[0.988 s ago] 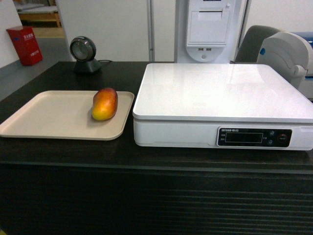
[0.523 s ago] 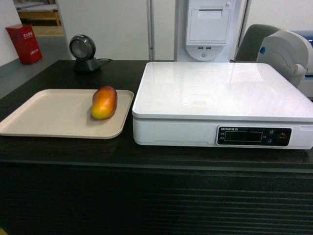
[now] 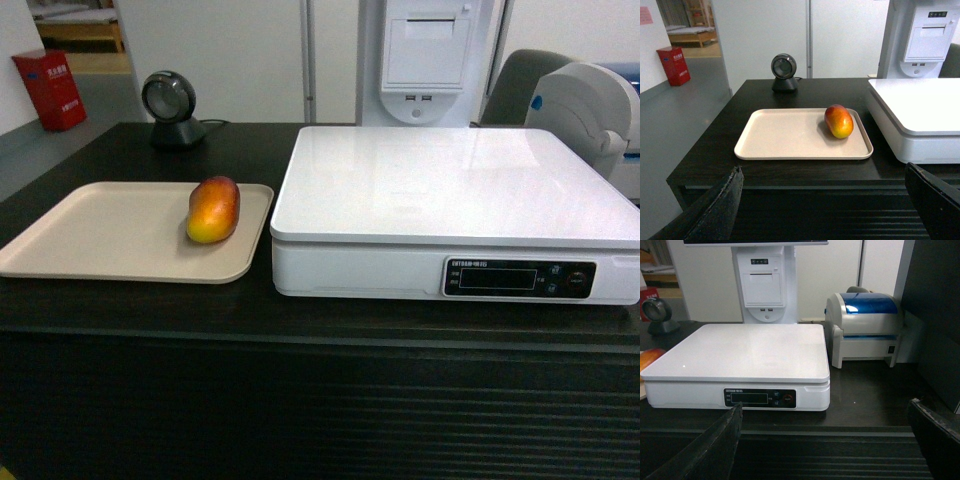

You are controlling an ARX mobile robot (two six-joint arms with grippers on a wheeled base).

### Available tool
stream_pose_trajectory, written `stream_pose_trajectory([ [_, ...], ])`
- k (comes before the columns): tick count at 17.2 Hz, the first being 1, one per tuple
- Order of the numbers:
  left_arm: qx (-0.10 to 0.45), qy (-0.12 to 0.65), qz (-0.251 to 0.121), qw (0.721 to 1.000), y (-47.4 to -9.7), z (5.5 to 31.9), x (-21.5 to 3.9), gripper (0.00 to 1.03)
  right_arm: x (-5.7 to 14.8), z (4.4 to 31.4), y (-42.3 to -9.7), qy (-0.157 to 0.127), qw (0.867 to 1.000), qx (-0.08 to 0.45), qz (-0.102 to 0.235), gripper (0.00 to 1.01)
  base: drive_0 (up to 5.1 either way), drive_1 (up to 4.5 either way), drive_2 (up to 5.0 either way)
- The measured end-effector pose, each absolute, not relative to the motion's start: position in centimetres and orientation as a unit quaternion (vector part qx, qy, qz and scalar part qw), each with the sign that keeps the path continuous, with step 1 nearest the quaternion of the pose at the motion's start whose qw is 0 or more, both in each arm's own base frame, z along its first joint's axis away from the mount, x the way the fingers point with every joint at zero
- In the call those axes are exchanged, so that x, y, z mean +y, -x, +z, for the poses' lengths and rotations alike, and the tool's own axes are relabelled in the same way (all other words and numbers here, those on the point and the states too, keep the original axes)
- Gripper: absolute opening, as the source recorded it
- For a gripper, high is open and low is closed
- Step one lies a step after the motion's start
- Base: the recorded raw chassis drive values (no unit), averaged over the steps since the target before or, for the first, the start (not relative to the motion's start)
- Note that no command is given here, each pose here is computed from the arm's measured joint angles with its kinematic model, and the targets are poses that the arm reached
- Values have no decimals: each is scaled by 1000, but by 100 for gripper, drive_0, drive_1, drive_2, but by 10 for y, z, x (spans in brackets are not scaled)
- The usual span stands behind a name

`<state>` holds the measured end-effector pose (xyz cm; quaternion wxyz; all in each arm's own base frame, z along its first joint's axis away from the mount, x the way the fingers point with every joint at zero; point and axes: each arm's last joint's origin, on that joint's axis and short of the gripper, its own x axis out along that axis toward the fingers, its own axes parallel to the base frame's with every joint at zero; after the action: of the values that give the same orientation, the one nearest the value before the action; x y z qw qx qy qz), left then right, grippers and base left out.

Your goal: Place dark red mango on scale at checkout

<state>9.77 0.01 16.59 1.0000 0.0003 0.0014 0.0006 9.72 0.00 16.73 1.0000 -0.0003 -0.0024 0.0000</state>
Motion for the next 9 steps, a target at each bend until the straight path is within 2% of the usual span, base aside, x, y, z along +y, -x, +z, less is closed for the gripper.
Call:
stream_pose_trajectory([
  [6,1,0,1,1000,-98,166,0,98,0,167,-97,0,1000,-2,0,98,0,0,0],
  [7,66,10,51,996,-99,164,-4,98,0,167,-97,0,1000,-2,-1,98,0,0,0],
  [8,82,4,102,991,-105,174,-21,98,0,167,-97,0,1000,-2,0,98,0,0,0],
  [9,53,16,121,991,-109,190,-29,98,0,167,-97,0,1000,-2,0,98,0,0,0],
])
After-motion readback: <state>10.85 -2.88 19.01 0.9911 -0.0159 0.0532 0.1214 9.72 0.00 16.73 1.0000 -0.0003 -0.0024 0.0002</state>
